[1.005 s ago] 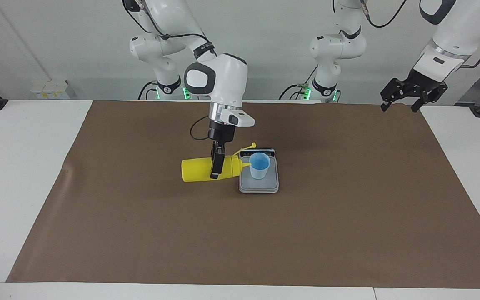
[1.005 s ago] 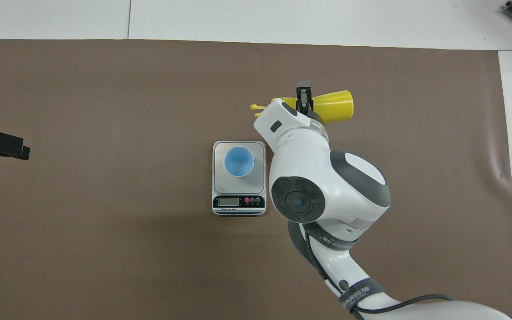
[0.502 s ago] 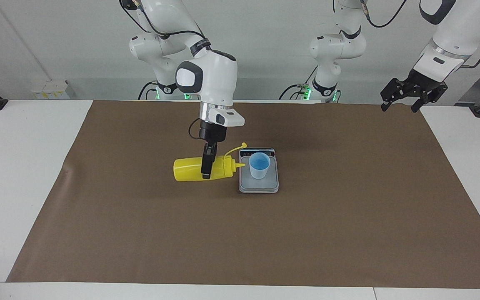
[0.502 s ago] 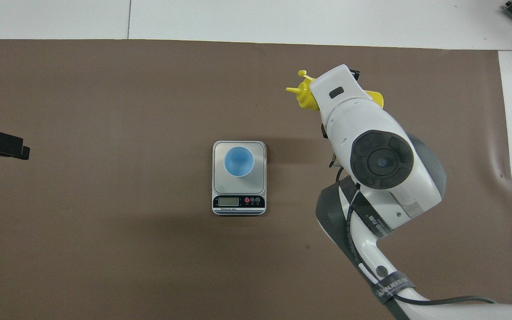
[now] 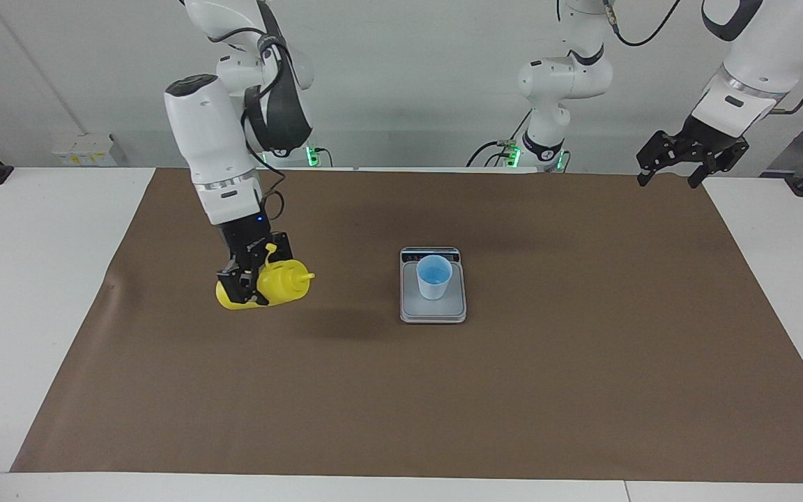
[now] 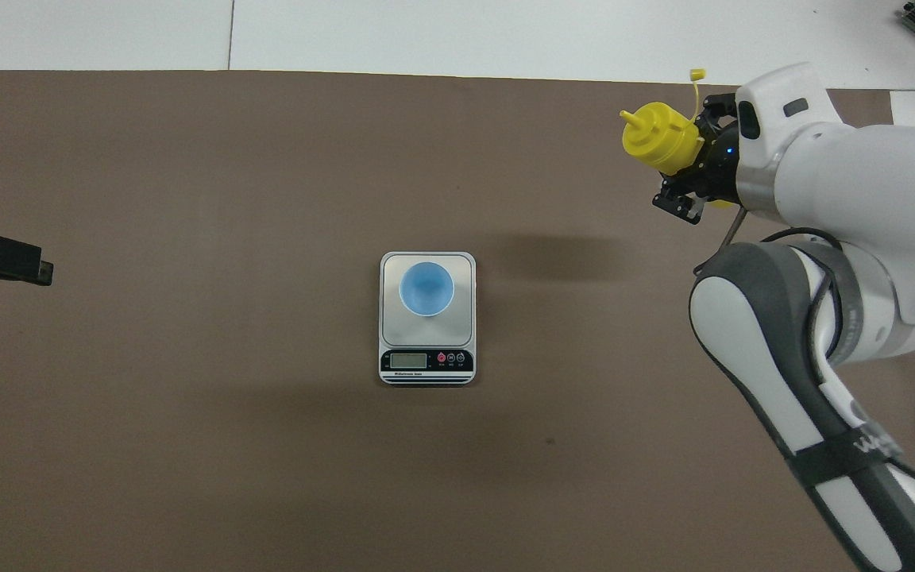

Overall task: Pour seasoning into cup on scale with both arms
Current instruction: 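Tilt the bottle upright and carry it back with the right gripper, then lower the yellow bottle and lay it on the table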

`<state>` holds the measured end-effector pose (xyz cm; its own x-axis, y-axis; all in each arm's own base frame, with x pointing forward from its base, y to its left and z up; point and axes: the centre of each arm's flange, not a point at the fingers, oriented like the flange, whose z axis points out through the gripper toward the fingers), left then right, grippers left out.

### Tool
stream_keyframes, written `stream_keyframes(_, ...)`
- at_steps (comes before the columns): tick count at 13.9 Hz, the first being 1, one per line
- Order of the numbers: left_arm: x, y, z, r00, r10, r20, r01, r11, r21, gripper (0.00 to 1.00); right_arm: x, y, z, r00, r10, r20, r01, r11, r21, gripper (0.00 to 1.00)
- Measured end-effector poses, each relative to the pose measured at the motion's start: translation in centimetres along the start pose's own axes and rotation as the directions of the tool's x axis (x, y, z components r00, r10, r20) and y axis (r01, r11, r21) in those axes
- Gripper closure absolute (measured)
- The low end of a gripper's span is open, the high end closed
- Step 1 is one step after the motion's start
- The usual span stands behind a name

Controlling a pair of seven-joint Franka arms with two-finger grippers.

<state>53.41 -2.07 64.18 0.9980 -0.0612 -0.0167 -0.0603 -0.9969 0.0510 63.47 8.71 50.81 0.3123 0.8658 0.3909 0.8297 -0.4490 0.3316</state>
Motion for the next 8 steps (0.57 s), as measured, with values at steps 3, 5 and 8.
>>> stream_keyframes(3, 0.0, 0.0, 0.0, 1.000, 0.000, 0.000, 0.000, 1.000, 0.000, 0.00, -3.0, 0.7, 0.7, 0.992, 0.084, -0.097, -0.082, 0.996, 0.027, 0.58)
stream_keyframes(5, 0.0, 0.0, 0.0, 1.000, 0.000, 0.000, 0.000, 1.000, 0.000, 0.00, -5.6, 0.9, 1.4, 0.979, 0.107, -0.173, -0.100, 0.994, 0.049, 0.58)
stream_keyframes(8, 0.0, 0.0, 0.0, 1.000, 0.000, 0.000, 0.000, 1.000, 0.000, 0.00, -10.3, 0.4, 3.1, 0.939, 0.161, -0.303, -0.153, 0.987, 0.051, 0.58)
